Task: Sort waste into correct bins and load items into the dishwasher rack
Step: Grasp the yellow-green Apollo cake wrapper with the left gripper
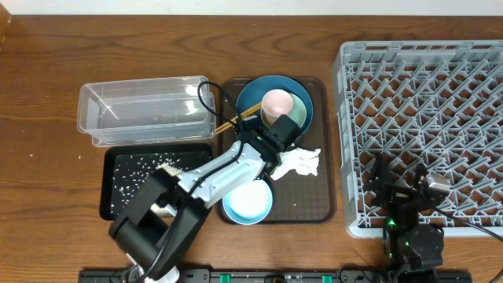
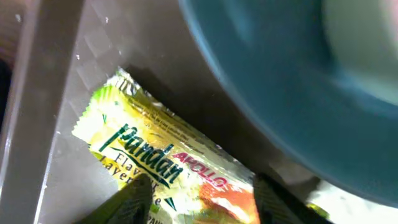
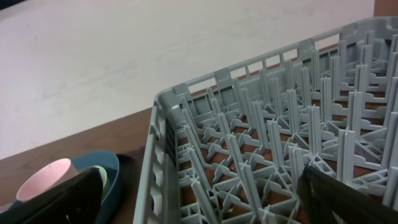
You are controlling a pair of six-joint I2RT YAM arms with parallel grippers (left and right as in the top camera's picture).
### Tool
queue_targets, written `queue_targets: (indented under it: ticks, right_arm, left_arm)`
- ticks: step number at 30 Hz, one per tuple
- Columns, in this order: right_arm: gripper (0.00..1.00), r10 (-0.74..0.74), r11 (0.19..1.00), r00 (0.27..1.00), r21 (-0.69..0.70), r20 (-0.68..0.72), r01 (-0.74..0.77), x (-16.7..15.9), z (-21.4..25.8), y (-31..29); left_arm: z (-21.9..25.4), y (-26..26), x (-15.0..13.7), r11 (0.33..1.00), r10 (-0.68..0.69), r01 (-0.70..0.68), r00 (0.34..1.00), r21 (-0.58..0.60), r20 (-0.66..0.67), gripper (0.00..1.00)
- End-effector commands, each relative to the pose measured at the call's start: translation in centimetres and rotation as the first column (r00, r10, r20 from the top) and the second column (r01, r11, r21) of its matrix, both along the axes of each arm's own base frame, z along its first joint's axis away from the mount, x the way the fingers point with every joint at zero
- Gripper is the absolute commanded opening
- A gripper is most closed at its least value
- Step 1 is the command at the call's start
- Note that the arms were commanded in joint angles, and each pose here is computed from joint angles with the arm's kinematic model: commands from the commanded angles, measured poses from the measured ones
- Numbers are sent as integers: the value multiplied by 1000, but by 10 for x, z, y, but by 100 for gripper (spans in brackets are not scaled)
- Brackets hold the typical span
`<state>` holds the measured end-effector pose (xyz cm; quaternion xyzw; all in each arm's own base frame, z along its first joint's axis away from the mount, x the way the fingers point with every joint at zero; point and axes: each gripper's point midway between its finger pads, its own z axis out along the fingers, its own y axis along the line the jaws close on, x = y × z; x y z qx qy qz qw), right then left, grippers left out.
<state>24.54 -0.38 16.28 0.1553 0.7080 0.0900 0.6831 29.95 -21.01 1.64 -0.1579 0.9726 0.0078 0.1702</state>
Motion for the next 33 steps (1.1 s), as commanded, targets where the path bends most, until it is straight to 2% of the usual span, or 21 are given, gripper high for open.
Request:
queue_targets:
  ticks: [1,8,9,14,23,26,33]
  right_arm:
    - [99,-15,1000,1000,-5,0,15,0,0,-3]
    - [99,-16,1000,1000,-5,0,16,0,0,-3]
    - [99,-16,1000,1000,-5,0,16,0,0,-3]
    - [99,-15,1000,1000,-5,0,15,0,0,-3]
    - [99,-15,1000,1000,-5,0,15,0,0,-3]
    - [99,-16,1000,1000,-5,0,16,0,0,-3]
    - [99,-16,1000,1000,-5,0,16,0,0,-3]
  left_arm:
    - [-11,4,-3,1000,13,-12,1000,20,-27,65]
    - [-12,4,-3,1000,11,-10,1000,19,-29,66]
    - [-12,4,-4,1000,10,-9,999,21,-31,64]
    - [-13,1,-7,1000,5,-5,999,6,-47,40]
    - [-15,3,-9,1000,3,-3,999,13,-53,19]
    - [-13,3,-7,998,-51,53,998,30,-47,6]
    - [17,8,9,996,-82,80,996,44,45,6]
